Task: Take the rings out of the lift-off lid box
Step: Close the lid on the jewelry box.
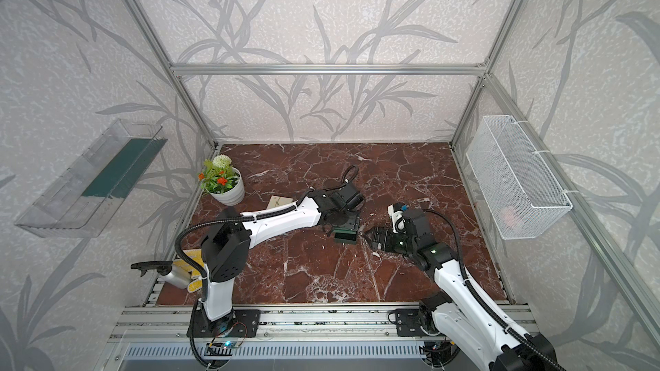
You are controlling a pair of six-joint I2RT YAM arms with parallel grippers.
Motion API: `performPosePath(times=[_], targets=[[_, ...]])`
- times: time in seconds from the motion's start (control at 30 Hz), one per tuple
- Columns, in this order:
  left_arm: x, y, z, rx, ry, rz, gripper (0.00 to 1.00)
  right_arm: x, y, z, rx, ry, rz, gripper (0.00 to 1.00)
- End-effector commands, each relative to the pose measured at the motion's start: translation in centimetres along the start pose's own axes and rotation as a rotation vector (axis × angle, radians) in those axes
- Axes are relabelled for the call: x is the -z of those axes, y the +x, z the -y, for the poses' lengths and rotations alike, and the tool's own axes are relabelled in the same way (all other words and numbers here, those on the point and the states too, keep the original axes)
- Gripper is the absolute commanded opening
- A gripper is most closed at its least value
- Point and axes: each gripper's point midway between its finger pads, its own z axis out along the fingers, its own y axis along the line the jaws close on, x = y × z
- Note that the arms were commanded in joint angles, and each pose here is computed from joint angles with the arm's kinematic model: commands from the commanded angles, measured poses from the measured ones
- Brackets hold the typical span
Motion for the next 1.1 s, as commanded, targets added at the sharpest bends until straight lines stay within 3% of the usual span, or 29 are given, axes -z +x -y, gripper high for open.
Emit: performPosePath(times=[0.0, 1.07], targets=[[-0.1, 0.3, 0.1, -0.02, -0.034, -0.005, 0.79, -0.1, 0.6, 0.8, -0.002, 0.014, -0.006, 0.99], [-2.2, 2.1, 0.2, -0.059, -0.103, -0.039, 0.8, 0.1, 2.0, 2.3, -0.034, 0.049, -0.021, 0.99]])
